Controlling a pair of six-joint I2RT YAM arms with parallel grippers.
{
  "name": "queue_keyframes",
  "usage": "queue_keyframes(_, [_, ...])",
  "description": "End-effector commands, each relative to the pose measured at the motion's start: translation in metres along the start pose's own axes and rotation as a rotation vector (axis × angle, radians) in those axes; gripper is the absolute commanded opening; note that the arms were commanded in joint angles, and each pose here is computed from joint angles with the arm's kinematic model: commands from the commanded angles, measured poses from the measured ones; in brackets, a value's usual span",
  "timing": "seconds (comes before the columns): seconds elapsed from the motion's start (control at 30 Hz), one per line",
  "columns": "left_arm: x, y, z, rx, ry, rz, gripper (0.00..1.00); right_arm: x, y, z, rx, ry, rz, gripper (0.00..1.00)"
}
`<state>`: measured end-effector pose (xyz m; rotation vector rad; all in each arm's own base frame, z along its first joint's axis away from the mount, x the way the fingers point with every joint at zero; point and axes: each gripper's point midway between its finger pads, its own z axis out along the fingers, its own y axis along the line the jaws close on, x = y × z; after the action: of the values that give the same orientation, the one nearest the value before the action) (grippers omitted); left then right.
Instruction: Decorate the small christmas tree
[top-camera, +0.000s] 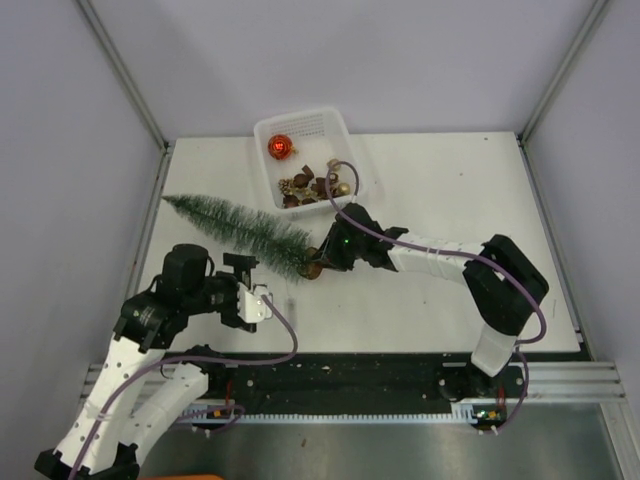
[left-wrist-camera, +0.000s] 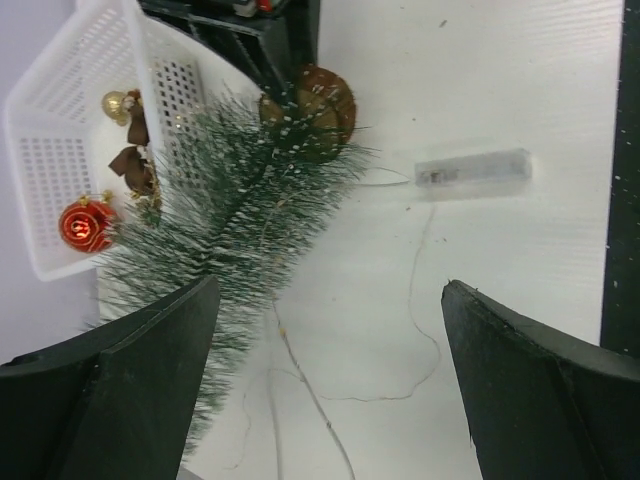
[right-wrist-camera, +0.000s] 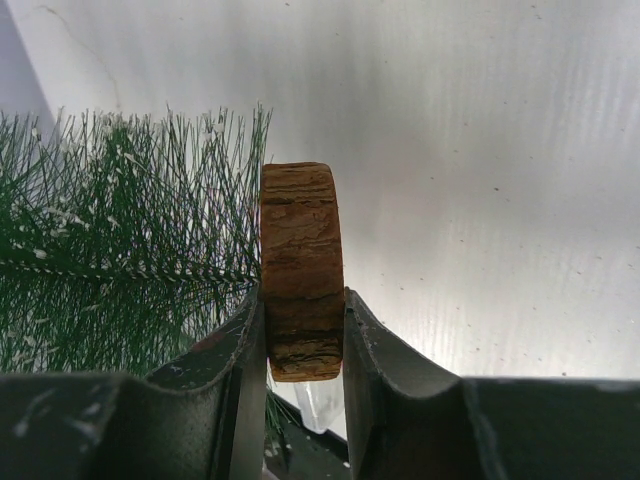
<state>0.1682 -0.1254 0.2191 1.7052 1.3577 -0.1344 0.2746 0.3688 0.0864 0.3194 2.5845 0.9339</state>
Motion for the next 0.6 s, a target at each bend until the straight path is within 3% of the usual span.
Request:
queue_keyframes(0.0, [-0.003, -0.016, 0.003, 0.080, -0.035, 0.068, 0.99, -0.021, 0.035, -0.008, -0.186, -0.031, 0.080, 0.00])
queue_keyframes(0.13, [-0.021, 0.024, -0.003, -0.123, -0.097, 0.015, 0.99, -0.023, 0.036, -0.011, -0.207, -0.024, 0.081, 0.00])
queue_keyframes(0.3, [-0.012, -0.002, -0.005, -0.025, -0.057, 0.008, 0.99, -0.030, 0.030, -0.015, -0.201, -0.041, 0.080, 0.00])
queue_keyframes(0.37, [-0.011, 0.004, -0.004, -0.065, -0.062, 0.054, 0.99, -0.029, 0.024, -0.012, -0.187, -0.041, 0.075, 0.00])
queue_keyframes(0.47, [-0.024, 0.049, -0.007, -0.295, -0.121, 0.139, 0.98, -0.026, 0.018, -0.009, -0.171, -0.035, 0.063, 0.00])
queue_keyframes(0.57, [-0.043, 0.074, -0.015, -0.379, -0.153, 0.353, 0.99, -0.025, 0.013, -0.005, -0.151, -0.036, 0.048, 0.00])
